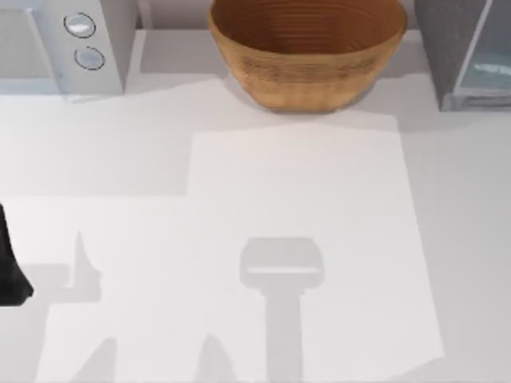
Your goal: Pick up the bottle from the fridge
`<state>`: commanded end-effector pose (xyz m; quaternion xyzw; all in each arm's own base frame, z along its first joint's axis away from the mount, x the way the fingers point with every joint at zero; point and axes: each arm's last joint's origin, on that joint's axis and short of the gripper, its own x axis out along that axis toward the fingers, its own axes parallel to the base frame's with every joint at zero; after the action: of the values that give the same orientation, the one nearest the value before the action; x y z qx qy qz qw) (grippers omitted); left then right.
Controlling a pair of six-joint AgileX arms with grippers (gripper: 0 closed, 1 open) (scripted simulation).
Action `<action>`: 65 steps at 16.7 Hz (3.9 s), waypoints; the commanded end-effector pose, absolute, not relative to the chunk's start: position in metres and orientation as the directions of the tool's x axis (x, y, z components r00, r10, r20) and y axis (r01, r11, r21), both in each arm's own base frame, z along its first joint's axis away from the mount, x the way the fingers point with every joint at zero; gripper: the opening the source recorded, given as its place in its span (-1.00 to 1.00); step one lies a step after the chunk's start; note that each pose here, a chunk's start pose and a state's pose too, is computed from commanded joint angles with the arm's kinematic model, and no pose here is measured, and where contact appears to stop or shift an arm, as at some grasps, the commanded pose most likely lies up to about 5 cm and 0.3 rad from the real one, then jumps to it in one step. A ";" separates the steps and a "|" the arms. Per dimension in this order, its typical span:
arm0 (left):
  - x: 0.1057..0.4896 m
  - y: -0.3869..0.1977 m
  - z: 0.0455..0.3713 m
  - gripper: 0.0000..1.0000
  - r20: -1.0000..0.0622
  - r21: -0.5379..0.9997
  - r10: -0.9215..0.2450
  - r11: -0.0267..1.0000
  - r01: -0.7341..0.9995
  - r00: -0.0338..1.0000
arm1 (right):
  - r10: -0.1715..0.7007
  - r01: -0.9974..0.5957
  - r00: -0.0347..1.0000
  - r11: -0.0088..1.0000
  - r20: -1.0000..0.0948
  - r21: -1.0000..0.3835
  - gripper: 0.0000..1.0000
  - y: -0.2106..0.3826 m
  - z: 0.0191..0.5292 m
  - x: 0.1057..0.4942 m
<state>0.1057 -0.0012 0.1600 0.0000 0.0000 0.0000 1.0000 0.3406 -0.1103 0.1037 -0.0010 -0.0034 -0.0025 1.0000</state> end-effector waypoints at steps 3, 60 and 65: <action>0.106 -0.001 0.160 1.00 0.000 0.000 0.000 1.000 0.000 1.000 | -0.008 0.008 1.000 1.000 0.010 -0.003 1.00 -0.099 0.104 0.387; 0.106 -0.001 0.160 1.00 0.000 0.000 0.000 1.000 0.000 1.000 | -0.013 0.013 1.000 1.000 0.005 0.000 -1.00 -0.089 0.155 0.468; 0.106 -0.001 0.160 1.00 0.000 0.000 0.000 1.000 0.000 1.000 | -0.013 0.013 1.000 1.000 -0.009 0.003 -1.00 -0.089 0.153 0.423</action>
<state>0.1057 -0.0012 0.1600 0.0000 0.0000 0.0000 1.0000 0.4234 -0.0893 0.1527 0.0016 0.0045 -0.0065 1.0000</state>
